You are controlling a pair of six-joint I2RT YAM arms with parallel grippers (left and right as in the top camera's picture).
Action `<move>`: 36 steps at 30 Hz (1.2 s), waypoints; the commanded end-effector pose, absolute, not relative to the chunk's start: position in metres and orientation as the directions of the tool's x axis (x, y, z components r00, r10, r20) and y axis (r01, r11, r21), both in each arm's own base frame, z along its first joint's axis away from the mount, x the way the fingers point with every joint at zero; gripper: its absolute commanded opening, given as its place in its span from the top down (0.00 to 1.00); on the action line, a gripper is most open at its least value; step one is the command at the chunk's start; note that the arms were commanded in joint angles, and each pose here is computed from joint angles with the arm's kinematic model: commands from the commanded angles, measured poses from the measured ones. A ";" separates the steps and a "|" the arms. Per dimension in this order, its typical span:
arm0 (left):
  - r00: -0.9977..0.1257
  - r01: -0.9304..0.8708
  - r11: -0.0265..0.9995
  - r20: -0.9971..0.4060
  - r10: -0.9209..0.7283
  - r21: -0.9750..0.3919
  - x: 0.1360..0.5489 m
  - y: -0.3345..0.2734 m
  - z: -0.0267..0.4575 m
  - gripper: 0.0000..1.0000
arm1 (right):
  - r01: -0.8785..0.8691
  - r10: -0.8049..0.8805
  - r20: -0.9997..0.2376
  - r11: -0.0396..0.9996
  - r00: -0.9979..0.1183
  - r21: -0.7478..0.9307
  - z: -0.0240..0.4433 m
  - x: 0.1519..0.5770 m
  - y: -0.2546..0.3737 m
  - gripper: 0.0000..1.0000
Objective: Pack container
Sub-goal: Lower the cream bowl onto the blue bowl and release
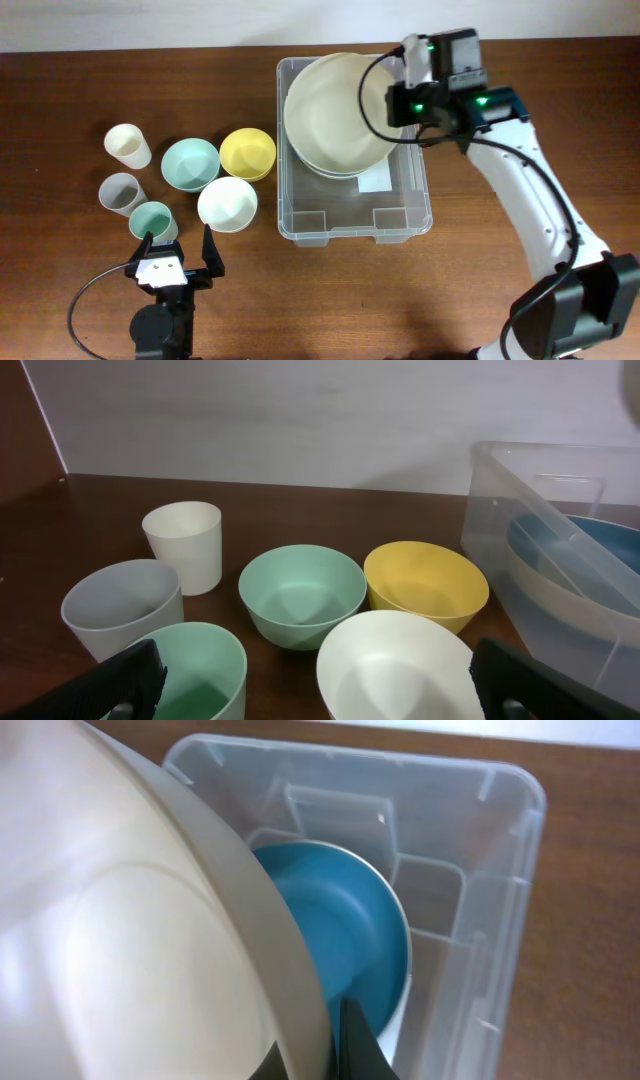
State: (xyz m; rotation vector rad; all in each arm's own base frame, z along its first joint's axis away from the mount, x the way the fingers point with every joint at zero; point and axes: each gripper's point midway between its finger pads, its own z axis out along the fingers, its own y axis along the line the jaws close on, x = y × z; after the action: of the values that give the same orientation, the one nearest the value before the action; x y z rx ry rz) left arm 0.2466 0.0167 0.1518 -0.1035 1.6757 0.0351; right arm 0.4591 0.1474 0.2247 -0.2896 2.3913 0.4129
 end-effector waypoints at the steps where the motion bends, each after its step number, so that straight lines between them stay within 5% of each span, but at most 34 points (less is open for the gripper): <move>1: -0.106 -0.076 0.997 -0.994 -0.031 -0.023 0.247 0.015 0.150 0.00 | -0.309 -0.122 -0.654 0.934 -0.747 0.179 0.205 0.470 0.158 0.96; 8: -0.106 -0.077 0.997 -0.994 -0.031 -0.023 0.247 0.015 0.150 0.00 | -0.304 -0.120 -0.640 0.935 -0.759 0.185 0.183 0.483 0.163 0.93; 10: -0.106 -0.076 0.997 -0.994 -0.031 -0.023 0.247 0.015 0.150 0.00 | -0.303 -0.121 -0.635 0.935 -0.763 0.185 0.179 0.483 0.163 0.41; 13: -0.106 -0.076 0.997 -0.994 -0.031 -0.023 0.247 0.015 0.150 0.00 | -0.301 -0.123 -0.626 0.935 -0.770 0.186 0.174 0.484 0.163 0.24; 27: -0.106 -0.076 0.997 -0.994 -0.031 -0.023 0.247 0.015 0.150 0.00 | -0.337 -0.153 -0.614 0.921 -0.775 0.196 0.178 0.474 0.166 0.23; 36: -0.106 -0.076 0.997 -0.994 -0.031 -0.023 0.247 0.015 0.150 0.00 | -0.090 0.028 -0.654 0.985 -0.756 0.146 0.223 0.485 0.060 0.17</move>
State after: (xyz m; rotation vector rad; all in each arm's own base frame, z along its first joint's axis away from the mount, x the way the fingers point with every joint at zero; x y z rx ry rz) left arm 0.2466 0.0167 0.1518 -0.1035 1.6757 0.0351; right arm 0.4759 0.1188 0.1748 -0.2038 2.5155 0.3142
